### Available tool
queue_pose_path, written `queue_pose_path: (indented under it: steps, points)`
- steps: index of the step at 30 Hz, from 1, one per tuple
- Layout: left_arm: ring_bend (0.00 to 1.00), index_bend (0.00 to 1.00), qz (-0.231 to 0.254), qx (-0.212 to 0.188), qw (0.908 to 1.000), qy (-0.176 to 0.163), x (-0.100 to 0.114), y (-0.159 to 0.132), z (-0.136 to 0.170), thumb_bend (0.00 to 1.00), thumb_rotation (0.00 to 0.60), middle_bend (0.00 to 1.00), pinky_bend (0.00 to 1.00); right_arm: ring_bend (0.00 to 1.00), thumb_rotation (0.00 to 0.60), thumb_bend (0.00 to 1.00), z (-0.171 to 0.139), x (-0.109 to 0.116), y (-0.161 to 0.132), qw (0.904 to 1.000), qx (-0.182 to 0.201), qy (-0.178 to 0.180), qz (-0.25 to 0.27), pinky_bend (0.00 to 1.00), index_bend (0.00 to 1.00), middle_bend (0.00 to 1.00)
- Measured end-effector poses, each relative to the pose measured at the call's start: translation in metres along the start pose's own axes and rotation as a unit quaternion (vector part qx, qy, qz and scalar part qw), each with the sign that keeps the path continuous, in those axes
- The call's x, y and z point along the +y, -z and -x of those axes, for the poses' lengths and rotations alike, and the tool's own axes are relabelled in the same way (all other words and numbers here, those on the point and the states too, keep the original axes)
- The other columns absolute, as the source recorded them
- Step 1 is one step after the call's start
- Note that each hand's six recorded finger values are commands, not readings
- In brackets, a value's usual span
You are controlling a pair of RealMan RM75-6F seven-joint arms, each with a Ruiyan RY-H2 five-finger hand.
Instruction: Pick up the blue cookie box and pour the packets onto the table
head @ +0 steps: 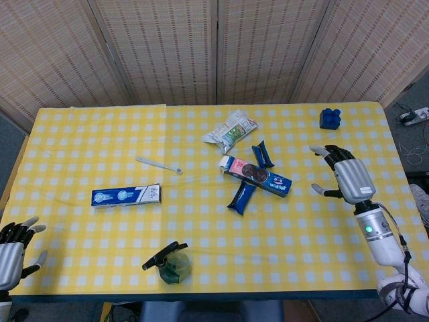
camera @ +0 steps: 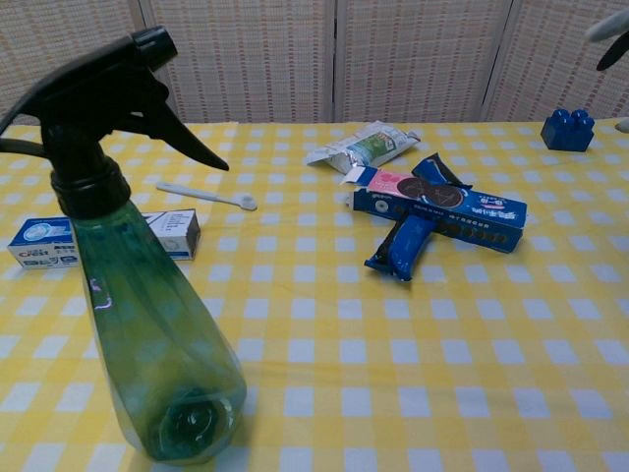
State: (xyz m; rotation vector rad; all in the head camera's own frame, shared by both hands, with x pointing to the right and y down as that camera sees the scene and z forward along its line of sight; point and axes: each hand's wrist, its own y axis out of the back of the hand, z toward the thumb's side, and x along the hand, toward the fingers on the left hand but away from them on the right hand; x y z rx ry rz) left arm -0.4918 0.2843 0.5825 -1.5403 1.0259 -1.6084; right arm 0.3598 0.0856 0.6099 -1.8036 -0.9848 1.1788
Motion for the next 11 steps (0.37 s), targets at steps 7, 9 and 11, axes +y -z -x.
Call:
queue_pose_path:
  steps: [7, 9, 11]
  points:
    - [0.18, 0.35, 0.001, -0.004, 1.0, -0.009, 0.003, -0.003, -0.002, 0.33, 0.6, 0.19, 0.09, 0.23, 0.6, 0.17, -0.05, 0.0, 0.023, 0.9978, -0.025, 0.007, -0.061, 0.28, 0.29, 0.38]
    - [0.18, 0.35, 0.002, -0.005, 0.9999, -0.011, 0.003, -0.004, -0.002, 0.33, 0.6, 0.19, 0.09, 0.24, 0.6, 0.17, -0.067, 0.001, 0.028, 0.9974, -0.035, 0.011, -0.061, 0.29, 0.31, 0.39]
    - [0.18, 0.35, 0.001, -0.005, 0.9999, -0.011, 0.003, -0.004, -0.003, 0.33, 0.6, 0.19, 0.09, 0.24, 0.6, 0.17, -0.083, 0.002, 0.032, 0.9974, -0.045, 0.015, -0.055, 0.29, 0.32, 0.39]
